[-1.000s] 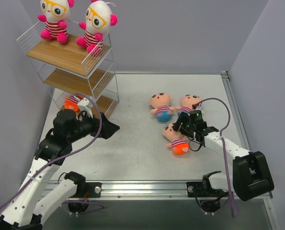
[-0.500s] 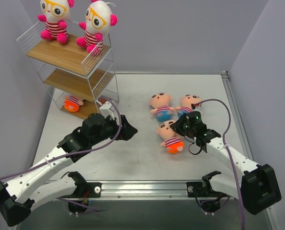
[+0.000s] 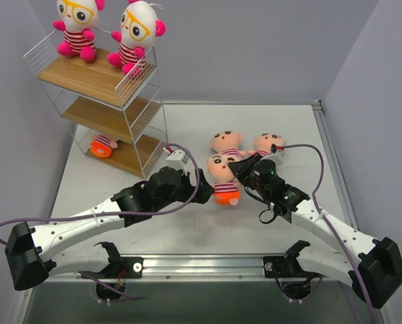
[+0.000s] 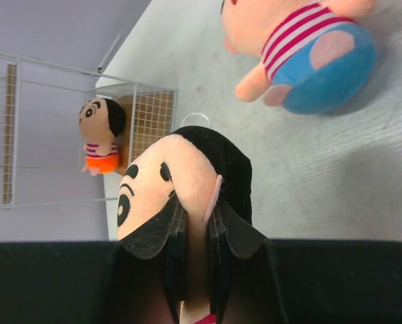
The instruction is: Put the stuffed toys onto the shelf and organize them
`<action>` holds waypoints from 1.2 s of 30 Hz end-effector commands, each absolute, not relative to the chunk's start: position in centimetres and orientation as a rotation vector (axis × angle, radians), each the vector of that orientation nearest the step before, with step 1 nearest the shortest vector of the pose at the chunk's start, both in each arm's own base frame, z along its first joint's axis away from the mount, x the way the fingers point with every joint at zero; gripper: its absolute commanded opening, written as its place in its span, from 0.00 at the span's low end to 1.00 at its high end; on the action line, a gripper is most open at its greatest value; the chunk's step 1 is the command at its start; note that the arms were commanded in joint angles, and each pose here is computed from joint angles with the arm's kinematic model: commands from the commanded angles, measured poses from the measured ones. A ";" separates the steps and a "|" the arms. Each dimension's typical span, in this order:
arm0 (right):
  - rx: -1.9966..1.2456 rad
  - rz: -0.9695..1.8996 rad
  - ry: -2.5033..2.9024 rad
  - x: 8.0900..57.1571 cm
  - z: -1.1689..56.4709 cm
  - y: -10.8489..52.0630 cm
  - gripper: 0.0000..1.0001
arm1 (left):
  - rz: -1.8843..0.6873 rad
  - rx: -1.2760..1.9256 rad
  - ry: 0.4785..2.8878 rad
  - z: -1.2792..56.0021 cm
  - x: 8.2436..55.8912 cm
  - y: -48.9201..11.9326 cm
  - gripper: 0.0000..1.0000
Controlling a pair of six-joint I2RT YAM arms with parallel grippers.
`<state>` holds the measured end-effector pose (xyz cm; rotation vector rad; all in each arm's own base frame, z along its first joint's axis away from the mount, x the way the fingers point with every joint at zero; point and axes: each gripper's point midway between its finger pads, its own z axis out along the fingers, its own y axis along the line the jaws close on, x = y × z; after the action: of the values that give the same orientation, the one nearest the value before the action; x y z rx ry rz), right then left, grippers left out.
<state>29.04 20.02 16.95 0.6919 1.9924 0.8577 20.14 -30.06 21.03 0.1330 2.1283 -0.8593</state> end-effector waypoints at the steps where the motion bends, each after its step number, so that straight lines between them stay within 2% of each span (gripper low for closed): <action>1: 0.812 0.972 1.799 29.9 21.8 20.8 0.00 | -0.941 0.102 2.017 24.7 20.8 -32.2 0.99; 6: 0.861 0.999 1.743 29.6 22.7 20.9 0.00 | -0.955 0.139 2.033 23.9 20.3 -33.5 1.00; 7: 0.867 0.997 1.732 29.6 22.8 20.9 0.00 | -0.958 0.144 2.034 24.0 20.2 -33.7 0.95; 11: 0.880 1.028 1.706 29.6 23.5 21.2 0.01 | -0.948 0.149 2.053 23.1 20.2 -34.1 0.90; 15: 0.877 1.054 1.702 29.4 23.6 21.9 0.02 | -0.960 0.147 2.048 23.1 20.2 -34.6 0.78; 22: 0.850 1.098 1.710 28.7 23.2 23.3 0.07 | -0.987 0.146 2.024 23.4 20.5 -35.3 0.41; 25: 0.837 1.094 1.716 28.6 23.1 23.4 0.07 | -0.982 0.148 2.017 23.4 20.6 -35.3 0.20; 26: 0.831 1.092 1.720 28.6 23.1 23.4 0.08 | -0.978 0.160 2.009 23.5 20.6 -35.2 0.07; 27: 0.812 1.082 1.727 28.6 23.0 23.4 0.08 | -0.967 0.163 2.007 23.5 20.7 -35.1 0.03; 29: 0.774 1.071 1.748 28.3 22.8 23.7 0.17 | -0.938 0.191 2.013 23.3 20.6 -34.6 0.02; 30: 0.717 1.044 1.762 28.3 22.9 23.7 0.30 | -0.925 0.204 2.014 23.2 20.5 -34.4 0.02; 32: 0.658 0.979 1.807 28.1 22.3 23.4 0.44 | -0.886 0.261 2.007 23.0 20.4 -33.7 0.03; 33: 0.593 0.917 1.843 28.1 21.9 23.1 0.56 | -0.875 0.279 2.006 22.9 20.5 -33.4 0.02; 36: 0.453 0.818 1.920 27.9 21.1 22.4 0.73 | -0.831 0.372 2.006 22.7 20.4 -32.4 0.02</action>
<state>28.03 22.87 20.83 0.6371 1.8585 0.9290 19.77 -32.99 19.34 0.3069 2.1123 -0.8231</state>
